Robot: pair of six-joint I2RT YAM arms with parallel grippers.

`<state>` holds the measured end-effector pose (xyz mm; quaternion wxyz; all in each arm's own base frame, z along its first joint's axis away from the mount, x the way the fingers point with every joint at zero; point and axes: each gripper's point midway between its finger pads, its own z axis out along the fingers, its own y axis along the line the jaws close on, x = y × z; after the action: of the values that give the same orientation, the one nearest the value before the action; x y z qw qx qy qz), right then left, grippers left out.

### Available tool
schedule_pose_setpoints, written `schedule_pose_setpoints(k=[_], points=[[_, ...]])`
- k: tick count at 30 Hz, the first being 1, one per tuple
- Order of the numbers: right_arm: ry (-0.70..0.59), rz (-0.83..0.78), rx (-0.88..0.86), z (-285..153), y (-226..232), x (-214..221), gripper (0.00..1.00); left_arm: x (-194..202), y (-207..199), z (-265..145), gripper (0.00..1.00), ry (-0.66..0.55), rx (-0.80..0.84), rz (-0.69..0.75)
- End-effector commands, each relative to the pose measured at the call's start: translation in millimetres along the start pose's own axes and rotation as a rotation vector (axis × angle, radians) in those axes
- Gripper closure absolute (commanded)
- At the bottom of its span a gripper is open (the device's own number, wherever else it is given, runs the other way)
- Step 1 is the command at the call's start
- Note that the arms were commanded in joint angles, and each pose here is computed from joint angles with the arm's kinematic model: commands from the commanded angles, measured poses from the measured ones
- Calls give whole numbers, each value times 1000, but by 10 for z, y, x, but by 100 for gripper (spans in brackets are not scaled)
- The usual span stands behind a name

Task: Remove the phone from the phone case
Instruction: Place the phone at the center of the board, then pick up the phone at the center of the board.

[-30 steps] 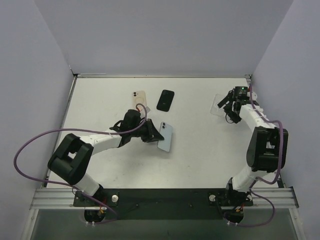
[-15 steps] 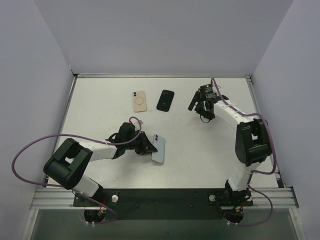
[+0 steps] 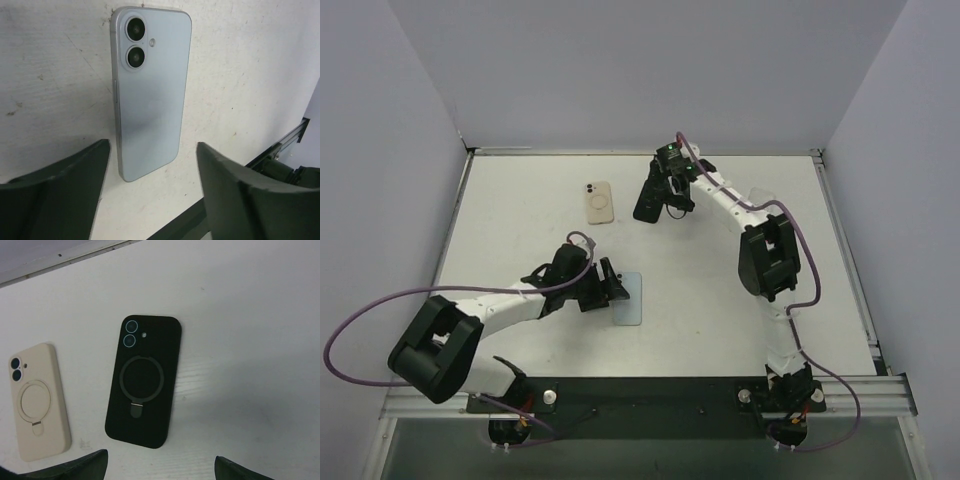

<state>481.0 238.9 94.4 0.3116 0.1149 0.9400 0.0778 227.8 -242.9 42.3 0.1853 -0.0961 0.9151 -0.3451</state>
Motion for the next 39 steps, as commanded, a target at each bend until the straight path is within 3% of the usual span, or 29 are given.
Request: schedule_pose_setpoints(k=[1,4,5,16,23,39], points=[[42,-11,82,83,55,81,20,-198,-90,-164,11,-59,-34,52],[52,-12,76,228,183,83,19,-253,-98,-273,8,-87,-47,53],[47,-19,65,289,266,65,0,-279,-111,-341,8,-101,-49,49],[32,-43,90,625,416,141,0,-532,-232,-957,5,-249,-31,43],[-54,-179,155,577,527,167,0,-616,-317,-1263,4,-308,-14,37],[35,-194,198,834,286,354,0,-621,-362,-1348,4,-311,-1,51]])
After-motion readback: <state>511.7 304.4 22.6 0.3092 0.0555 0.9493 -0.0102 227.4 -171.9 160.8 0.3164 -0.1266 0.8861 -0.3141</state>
